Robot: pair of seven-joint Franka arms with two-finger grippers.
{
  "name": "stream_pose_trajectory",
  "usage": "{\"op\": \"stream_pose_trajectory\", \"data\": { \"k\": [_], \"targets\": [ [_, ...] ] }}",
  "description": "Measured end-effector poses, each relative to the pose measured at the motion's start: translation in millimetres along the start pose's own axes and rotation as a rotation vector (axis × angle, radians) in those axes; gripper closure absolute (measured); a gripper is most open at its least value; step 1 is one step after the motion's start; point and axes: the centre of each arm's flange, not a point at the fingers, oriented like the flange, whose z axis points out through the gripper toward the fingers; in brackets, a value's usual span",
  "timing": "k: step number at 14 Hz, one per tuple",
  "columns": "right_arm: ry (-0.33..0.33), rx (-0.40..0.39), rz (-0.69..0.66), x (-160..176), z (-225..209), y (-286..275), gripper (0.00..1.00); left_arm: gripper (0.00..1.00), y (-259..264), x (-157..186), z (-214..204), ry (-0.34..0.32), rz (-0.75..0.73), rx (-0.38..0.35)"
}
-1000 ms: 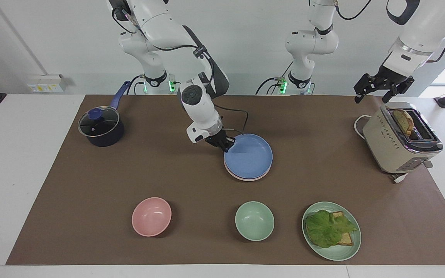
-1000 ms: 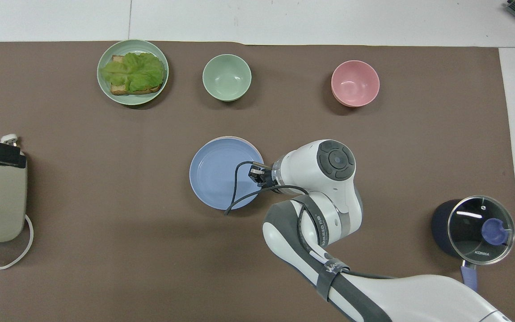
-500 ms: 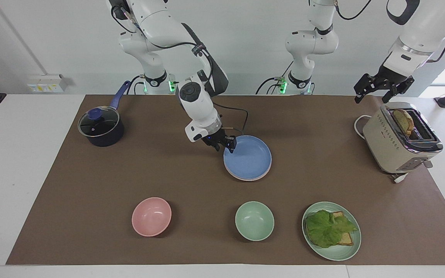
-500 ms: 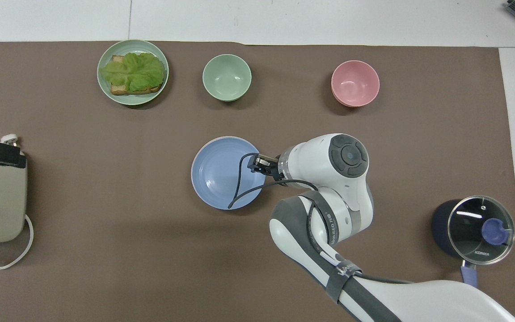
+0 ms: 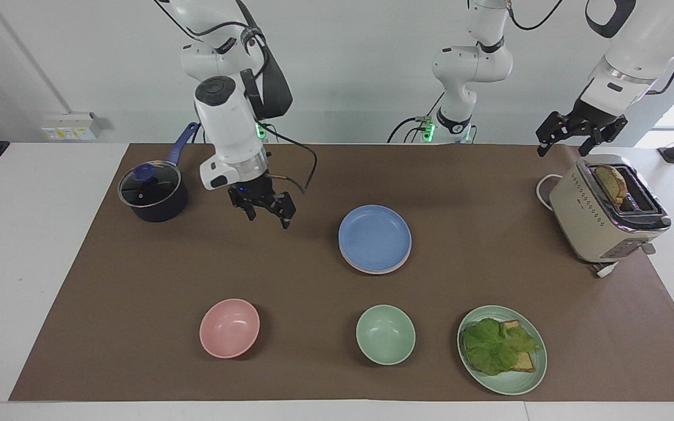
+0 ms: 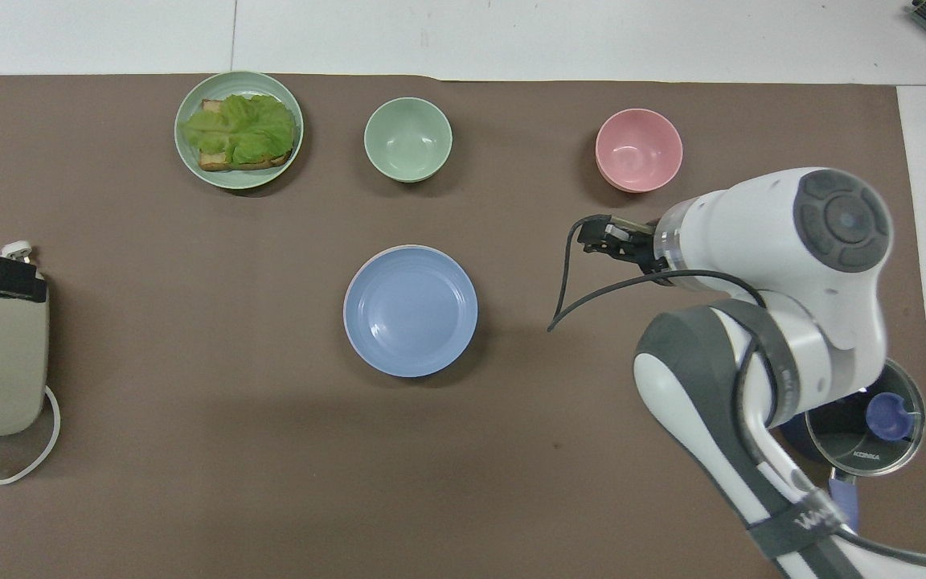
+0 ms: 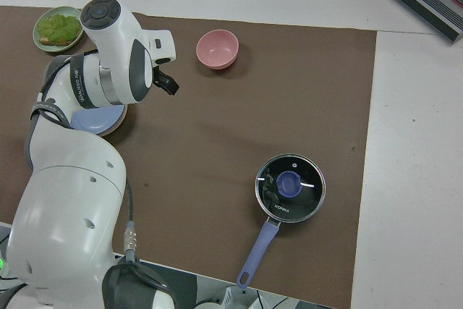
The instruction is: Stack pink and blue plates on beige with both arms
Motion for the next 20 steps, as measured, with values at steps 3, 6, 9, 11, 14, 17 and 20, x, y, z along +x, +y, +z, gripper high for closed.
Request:
{"op": "stream_pose_trajectory", "data": {
  "k": [3,6,9,11,14,17,20],
  "targets": [
    [-0.003,-0.048,-0.023,32,-67,43,0.0,0.0,0,0,0,0.0,0.0,0.0],
    [-0.02,-0.09,-0.05,40,-135,93,0.0,0.0,0,0,0,0.0,0.0,0.0],
    [-0.05,-0.152,-0.083,35,-175,114,0.0,0.0,0,0,0,0.0,0.0,0.0],
    [-0.067,-0.175,-0.109,33,-178,115,0.0,0.0,0,0,0,0.0,0.0,0.0],
    [-0.079,-0.18,-0.127,34,-176,118,0.0,0.0,0,0,0,0.0,0.0,0.0],
    [-0.081,-0.18,-0.133,34,-175,118,0.0,0.0,0,0,0,0.0,0.0,0.0],
    [-0.1,-0.185,-0.153,29,-174,114,0.0,0.0,0,0,0,0.0,0.0,0.0]
  ]
}}
